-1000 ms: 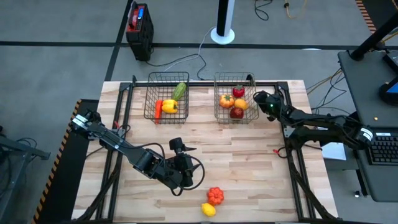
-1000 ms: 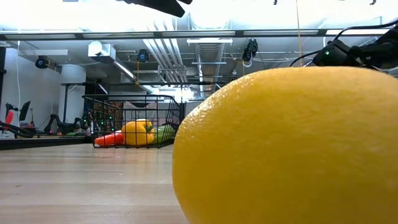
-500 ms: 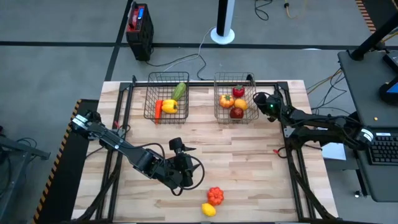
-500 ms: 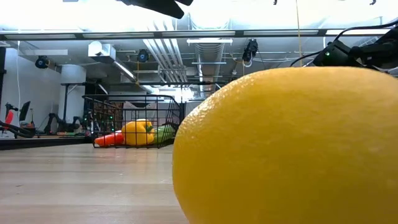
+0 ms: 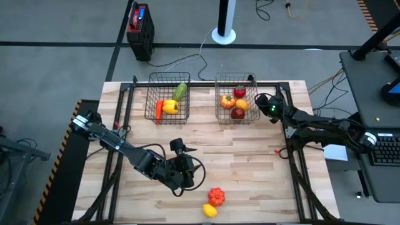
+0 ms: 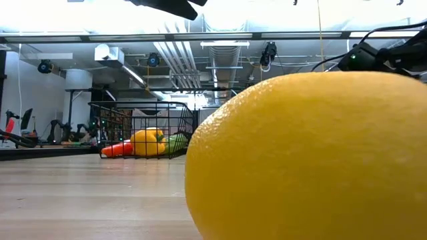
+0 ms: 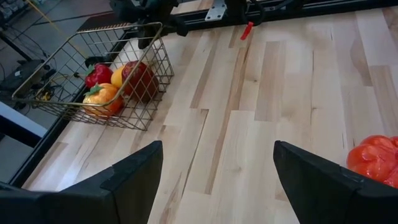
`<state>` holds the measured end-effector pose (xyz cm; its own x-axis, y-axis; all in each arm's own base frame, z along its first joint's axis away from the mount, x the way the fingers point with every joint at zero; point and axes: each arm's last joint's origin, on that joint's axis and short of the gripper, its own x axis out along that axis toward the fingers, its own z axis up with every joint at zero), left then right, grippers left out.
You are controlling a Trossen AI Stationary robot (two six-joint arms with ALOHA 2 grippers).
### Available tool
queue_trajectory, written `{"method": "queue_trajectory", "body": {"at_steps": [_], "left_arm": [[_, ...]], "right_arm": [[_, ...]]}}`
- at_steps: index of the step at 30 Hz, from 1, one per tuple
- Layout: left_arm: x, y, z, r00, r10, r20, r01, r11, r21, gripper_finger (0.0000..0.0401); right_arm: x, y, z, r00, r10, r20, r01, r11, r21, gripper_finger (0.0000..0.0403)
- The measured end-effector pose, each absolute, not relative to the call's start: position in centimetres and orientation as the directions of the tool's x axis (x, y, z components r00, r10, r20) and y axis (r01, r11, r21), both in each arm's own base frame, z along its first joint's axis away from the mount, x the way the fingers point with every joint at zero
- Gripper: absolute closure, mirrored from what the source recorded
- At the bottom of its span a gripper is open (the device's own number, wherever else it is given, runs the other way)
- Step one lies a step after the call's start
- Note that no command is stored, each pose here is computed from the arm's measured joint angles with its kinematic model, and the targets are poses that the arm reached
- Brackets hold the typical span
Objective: Sort produce into baskets
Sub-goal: Put the white garlic into the black of the wire basket
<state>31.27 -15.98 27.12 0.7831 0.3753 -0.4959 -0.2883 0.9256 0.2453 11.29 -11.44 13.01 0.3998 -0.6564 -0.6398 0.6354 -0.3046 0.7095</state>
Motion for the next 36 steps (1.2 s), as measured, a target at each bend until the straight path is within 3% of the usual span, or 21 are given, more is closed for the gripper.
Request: {"method": "queue_trajectory", "body": {"at_steps": [19,25,31,36], "left_arm": [[31.3,-16.0,27.1,0.783,0.375,-0.496,-0.288,0.926,0.245,0.0113],[31.3,-16.0,27.1,0.784,0.374,-0.496,-0.288,0.926,0.244,0.0113],[31.3,-16.0,27.2,0.789,0.371,-0.49,-0.29,0.927,0.236,0.0113],[31.3,-16.0,27.2,0.789,0.371,-0.489,-0.29,0.928,0.235,0.0113]], "right_arm": [[10.5,-10.4,12.5,0.279,-0.552,-0.786,0.79,-0.334,0.515,0.039],[10.6,-10.3,13.4,0.279,-0.462,-0.842,0.856,-0.277,0.436,0.039],[10.3,-10.4,14.7,0.143,-0.47,-0.871,0.903,-0.299,0.309,0.039],[10.4,-10.6,15.5,0.13,-0.482,-0.866,0.914,-0.28,0.293,0.039]]}}
